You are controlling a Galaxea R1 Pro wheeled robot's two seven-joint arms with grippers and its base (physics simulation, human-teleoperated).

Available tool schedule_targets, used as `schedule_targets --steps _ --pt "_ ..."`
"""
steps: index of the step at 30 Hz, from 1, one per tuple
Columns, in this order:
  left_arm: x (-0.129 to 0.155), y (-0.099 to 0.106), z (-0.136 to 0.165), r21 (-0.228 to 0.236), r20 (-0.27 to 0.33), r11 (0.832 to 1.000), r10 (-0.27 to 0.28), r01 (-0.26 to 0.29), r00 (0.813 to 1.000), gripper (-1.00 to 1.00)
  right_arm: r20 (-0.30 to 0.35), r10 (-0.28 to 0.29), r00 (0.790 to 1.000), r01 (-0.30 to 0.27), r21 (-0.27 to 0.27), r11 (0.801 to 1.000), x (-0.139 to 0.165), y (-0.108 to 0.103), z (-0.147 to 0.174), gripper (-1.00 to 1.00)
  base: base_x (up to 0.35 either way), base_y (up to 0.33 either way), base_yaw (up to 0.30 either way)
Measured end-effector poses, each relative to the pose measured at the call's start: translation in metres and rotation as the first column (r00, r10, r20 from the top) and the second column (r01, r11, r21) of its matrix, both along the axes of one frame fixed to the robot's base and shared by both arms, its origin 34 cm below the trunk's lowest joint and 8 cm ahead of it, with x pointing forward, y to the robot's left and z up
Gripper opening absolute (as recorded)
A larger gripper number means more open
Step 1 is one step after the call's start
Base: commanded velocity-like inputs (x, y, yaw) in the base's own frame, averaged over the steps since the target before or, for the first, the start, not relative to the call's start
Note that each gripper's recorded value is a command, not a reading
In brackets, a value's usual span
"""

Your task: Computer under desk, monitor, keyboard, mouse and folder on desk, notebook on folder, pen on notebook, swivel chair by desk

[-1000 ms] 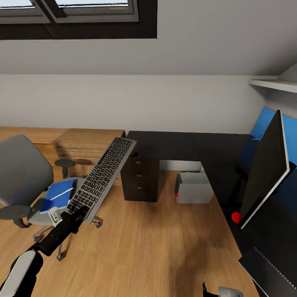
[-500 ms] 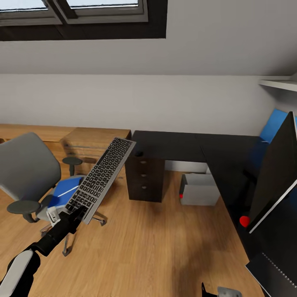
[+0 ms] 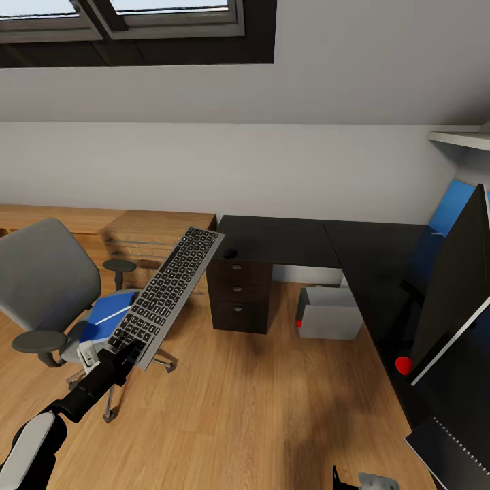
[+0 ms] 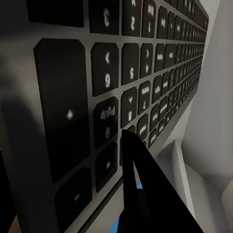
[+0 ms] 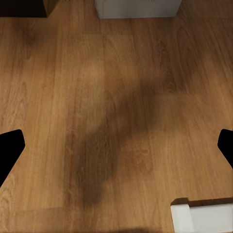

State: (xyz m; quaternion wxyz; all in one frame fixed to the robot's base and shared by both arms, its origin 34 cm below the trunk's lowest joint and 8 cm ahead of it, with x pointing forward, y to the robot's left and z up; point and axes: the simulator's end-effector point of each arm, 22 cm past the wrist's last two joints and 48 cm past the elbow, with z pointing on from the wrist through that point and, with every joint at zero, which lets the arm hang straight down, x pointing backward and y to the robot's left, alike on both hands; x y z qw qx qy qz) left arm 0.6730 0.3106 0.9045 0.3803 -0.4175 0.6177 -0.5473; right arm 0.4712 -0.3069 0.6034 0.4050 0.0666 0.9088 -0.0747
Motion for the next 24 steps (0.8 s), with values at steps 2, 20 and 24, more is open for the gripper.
schedule_targets --steps 2,20,24 --pt "0.0000 0.0001 0.0000 0.000 0.000 1.000 0.000 0.000 1.000 -1.00 0.000 0.000 1.000 0.000 0.000 1.000 0.0000 0.0000 0.0000 1.00 0.000 0.000 0.000" --pt "0.0000 0.0011 0.0006 0.000 0.001 1.000 0.003 -0.003 1.000 -1.00 0.000 0.000 1.000 0.000 0.000 1.000 -0.0001 0.0001 0.0001 1.00 0.059 0.000 0.000" --pt "-0.0001 0.0032 0.0021 0.001 0.006 1.000 0.001 -0.001 1.000 -1.00 -0.002 0.001 1.000 -0.001 0.000 1.000 -0.0002 0.0002 -0.0002 1.00 0.060 0.000 0.000"
